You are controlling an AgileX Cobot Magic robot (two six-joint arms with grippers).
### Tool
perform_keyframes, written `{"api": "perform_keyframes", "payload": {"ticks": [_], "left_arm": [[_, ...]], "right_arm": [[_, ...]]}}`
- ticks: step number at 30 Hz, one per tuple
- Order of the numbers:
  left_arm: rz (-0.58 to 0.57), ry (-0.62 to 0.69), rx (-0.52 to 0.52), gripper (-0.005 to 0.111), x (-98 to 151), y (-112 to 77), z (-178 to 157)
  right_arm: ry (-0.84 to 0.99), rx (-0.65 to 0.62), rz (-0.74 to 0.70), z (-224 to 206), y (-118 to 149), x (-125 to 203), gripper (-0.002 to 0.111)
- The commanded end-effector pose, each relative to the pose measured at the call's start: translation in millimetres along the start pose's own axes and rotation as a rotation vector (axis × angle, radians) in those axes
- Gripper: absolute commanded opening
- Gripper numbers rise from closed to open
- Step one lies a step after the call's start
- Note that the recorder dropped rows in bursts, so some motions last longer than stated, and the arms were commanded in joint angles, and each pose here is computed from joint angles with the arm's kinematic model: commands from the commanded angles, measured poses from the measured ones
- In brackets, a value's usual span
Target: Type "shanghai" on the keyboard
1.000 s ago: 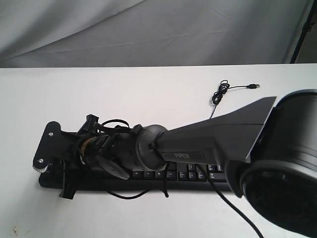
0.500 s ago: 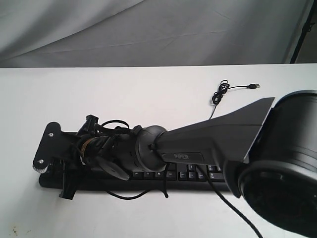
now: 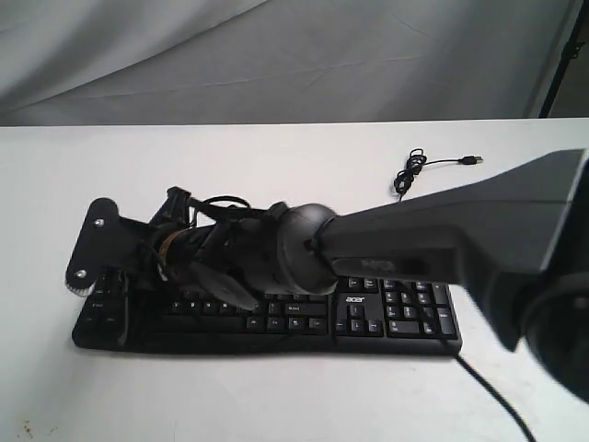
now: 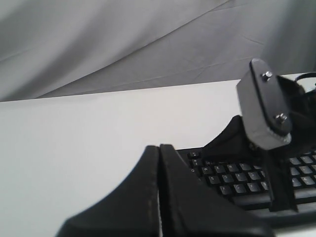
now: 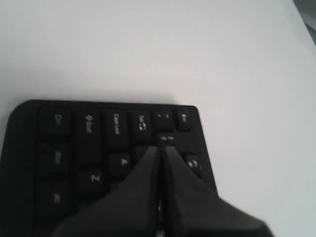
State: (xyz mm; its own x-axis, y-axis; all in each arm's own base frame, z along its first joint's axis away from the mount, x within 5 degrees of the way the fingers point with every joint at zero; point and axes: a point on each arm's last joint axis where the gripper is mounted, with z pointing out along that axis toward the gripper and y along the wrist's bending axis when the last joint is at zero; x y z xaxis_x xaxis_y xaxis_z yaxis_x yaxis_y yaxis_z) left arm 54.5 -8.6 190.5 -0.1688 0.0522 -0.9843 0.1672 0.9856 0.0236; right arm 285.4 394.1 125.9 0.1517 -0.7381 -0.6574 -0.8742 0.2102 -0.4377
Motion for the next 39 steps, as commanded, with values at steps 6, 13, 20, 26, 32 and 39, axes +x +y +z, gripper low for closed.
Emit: {"api": "perform_keyframes", "payload": {"ticks": [6, 13, 20, 26, 32, 39], "left_arm": [[0.002, -0.004, 0.002, 0.0, 1, -0.1, 0], [0.002, -0.004, 0.002, 0.0, 1, -0.1, 0], [0.002, -0.004, 0.002, 0.0, 1, -0.1, 0], [0.002, -0.004, 0.002, 0.0, 1, -0.1, 0], [0.002, -0.004, 0.002, 0.0, 1, -0.1, 0], [0.002, -0.004, 0.002, 0.0, 1, -0.1, 0]], "right_arm": [[0.03, 0.074, 0.127, -68, -25, 54, 0.0], [0.049, 0.083, 0.162, -69, -26, 69, 0.0], [0.037, 0.081, 0.171, -55, -19, 80, 0.0], [0.049, 0.087, 0.187, -53, -21, 85, 0.0], [0.056, 0.085, 0.189, -52, -21, 87, 0.0], [0.07, 0.076, 0.199, -50, -18, 90, 0.0]]}}
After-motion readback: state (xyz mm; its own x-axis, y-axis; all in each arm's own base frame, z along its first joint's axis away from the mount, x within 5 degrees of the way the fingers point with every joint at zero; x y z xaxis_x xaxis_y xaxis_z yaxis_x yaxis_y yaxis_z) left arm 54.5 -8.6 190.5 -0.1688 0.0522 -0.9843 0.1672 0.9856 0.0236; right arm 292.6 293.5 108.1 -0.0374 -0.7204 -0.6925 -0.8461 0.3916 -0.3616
